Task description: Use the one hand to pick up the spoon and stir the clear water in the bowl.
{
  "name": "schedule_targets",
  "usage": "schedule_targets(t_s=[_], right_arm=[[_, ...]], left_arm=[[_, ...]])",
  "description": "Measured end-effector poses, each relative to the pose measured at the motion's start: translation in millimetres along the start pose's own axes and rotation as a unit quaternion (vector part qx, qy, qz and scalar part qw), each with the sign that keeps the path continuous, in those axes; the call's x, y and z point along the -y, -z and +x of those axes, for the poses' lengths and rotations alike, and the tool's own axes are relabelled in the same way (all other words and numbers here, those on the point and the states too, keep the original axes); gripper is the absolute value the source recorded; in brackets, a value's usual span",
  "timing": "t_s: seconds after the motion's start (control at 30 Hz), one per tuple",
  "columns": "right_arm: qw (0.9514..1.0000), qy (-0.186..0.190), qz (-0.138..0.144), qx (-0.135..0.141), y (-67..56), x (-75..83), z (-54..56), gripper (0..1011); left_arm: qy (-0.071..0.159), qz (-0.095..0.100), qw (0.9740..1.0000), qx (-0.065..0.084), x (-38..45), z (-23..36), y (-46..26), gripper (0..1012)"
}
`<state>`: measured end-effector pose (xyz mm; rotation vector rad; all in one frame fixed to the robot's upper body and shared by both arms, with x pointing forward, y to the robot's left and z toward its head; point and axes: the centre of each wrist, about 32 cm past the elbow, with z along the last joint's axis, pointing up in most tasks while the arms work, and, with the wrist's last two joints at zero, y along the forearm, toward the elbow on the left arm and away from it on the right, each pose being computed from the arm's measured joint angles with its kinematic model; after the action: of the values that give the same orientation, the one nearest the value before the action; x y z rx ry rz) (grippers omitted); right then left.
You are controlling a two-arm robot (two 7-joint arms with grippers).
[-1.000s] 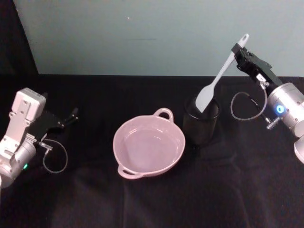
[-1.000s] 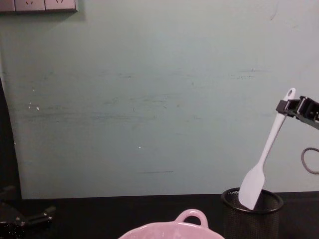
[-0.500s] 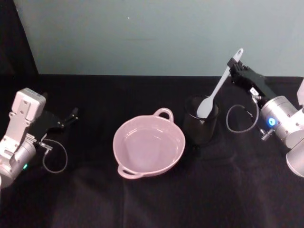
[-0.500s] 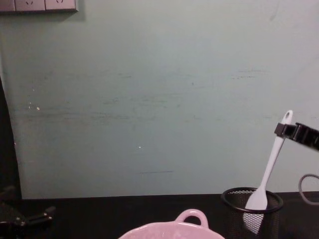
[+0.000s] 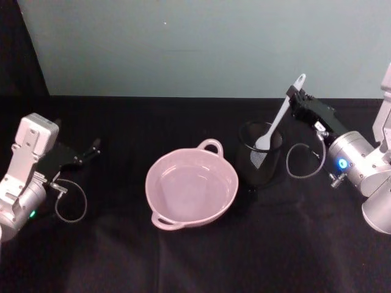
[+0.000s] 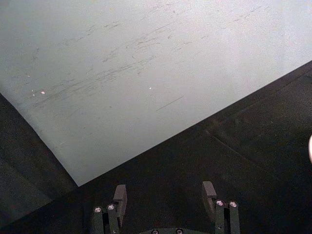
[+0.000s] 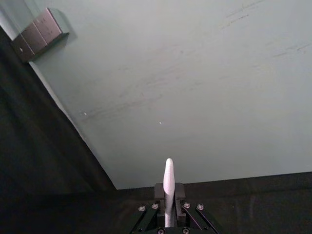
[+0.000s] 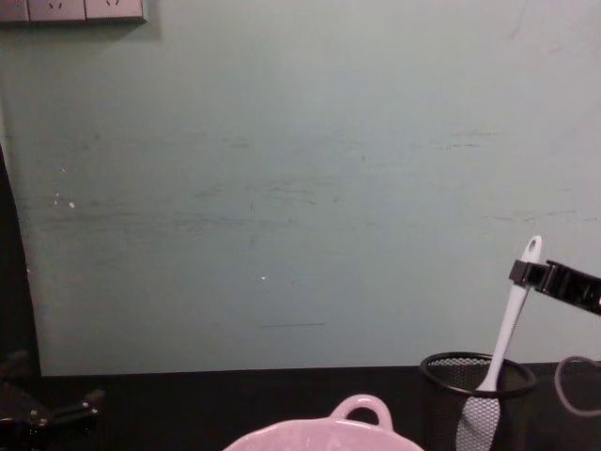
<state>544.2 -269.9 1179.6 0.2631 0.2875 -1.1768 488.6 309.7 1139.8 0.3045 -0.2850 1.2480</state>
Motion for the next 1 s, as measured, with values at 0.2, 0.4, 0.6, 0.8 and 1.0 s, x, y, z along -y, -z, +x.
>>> schedule_targets(t_s=[0.2, 0.4, 0.6, 0.8, 1.0], right_arm=[[1.0, 0.003, -0.004, 0.008, 3.8, -1.0, -1.0, 121], [1.0, 0.003, -0.004, 0.005, 3.9, -1.1, -0.8, 122], [1.0, 0.002, -0.004, 0.005, 4.1, -1.1, -0.9, 122], [1.0, 0.002, -0.004, 0.006, 4.1, -1.2, -1.0, 166], [1.0, 0.002, -0.004, 0.006, 4.0, -1.2, -1.0, 315]], left_arm=[[0.0, 0.0, 1.0, 0.0, 0.0, 0.0, 0.0, 1011], [0.0, 0.0, 1.0, 0.0, 0.0, 0.0, 0.0, 1011], [0.0, 0.0, 1.0, 0.0, 0.0, 0.0, 0.0, 1011], [0.0, 0.0, 1.0, 0.0, 0.0, 0.0, 0.0, 1012], [0.0, 0.0, 1.0, 0.0, 0.0, 0.0, 0.0, 1011]])
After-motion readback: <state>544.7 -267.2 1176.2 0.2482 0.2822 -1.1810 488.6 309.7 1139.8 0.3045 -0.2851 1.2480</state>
